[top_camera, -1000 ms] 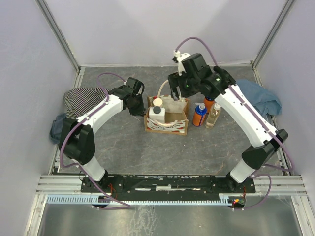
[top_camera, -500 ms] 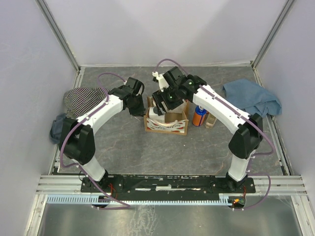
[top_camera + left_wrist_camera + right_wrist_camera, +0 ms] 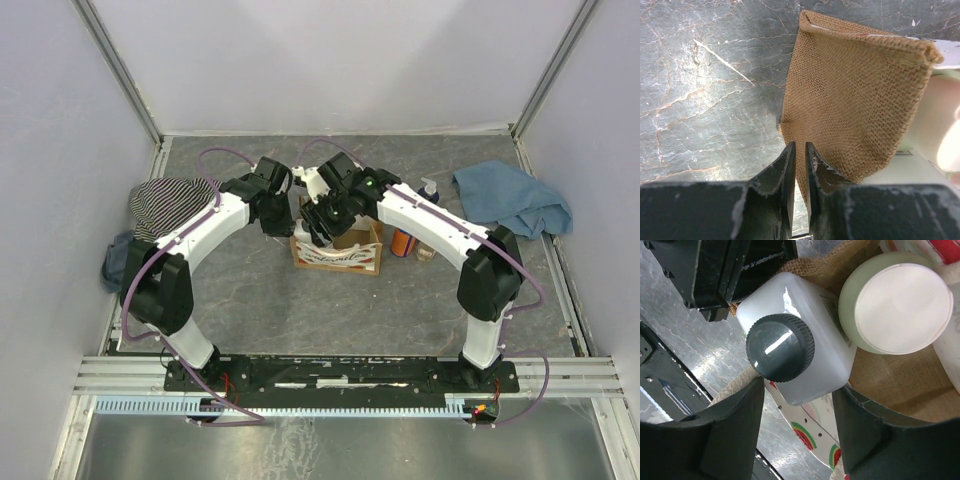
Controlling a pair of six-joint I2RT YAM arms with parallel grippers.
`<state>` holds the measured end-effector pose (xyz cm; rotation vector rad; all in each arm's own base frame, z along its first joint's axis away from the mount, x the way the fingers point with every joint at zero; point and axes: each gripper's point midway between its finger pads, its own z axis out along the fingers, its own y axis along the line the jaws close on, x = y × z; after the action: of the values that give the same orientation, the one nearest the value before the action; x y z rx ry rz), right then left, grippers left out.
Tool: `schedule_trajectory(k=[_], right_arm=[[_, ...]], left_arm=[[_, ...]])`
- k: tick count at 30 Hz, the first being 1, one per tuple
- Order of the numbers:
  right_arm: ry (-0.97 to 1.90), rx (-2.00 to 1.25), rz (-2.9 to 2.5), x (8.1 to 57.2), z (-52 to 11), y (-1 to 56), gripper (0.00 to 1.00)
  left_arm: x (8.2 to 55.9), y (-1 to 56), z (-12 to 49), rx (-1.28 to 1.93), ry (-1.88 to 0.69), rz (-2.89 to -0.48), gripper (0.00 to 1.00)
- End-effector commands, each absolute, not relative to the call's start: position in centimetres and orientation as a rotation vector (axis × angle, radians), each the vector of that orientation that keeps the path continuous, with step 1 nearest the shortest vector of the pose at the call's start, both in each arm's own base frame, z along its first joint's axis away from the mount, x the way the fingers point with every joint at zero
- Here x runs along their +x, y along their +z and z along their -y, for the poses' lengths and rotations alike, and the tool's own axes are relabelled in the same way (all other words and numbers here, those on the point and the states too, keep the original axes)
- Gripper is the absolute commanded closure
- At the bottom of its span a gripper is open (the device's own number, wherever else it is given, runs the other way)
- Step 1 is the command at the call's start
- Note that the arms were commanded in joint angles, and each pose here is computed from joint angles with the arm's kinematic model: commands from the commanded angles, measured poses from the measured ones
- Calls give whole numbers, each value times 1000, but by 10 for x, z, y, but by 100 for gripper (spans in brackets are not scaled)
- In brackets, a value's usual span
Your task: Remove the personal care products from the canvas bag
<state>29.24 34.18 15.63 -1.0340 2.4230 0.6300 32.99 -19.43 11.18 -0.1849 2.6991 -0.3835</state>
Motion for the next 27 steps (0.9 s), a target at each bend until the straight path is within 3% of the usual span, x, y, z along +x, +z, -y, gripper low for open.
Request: schedule_trajectory(k=[1,9,18,27], right_arm=[[607,-1137,-2275,293,-368,160,36],[436,-1155,-2184,309,-366,166,15],[370,-1125,-2096,327,-367,180,10],[387,-1154,-2065,338,-384,175,11]], left_arm=[[337,129,201,-142,-423,-2655,80],[336,129,199,-137,-411,-2659,80],[336,130,198,-131,-408,-2657,79],[336,132,194,-120,-375,-2659,79]])
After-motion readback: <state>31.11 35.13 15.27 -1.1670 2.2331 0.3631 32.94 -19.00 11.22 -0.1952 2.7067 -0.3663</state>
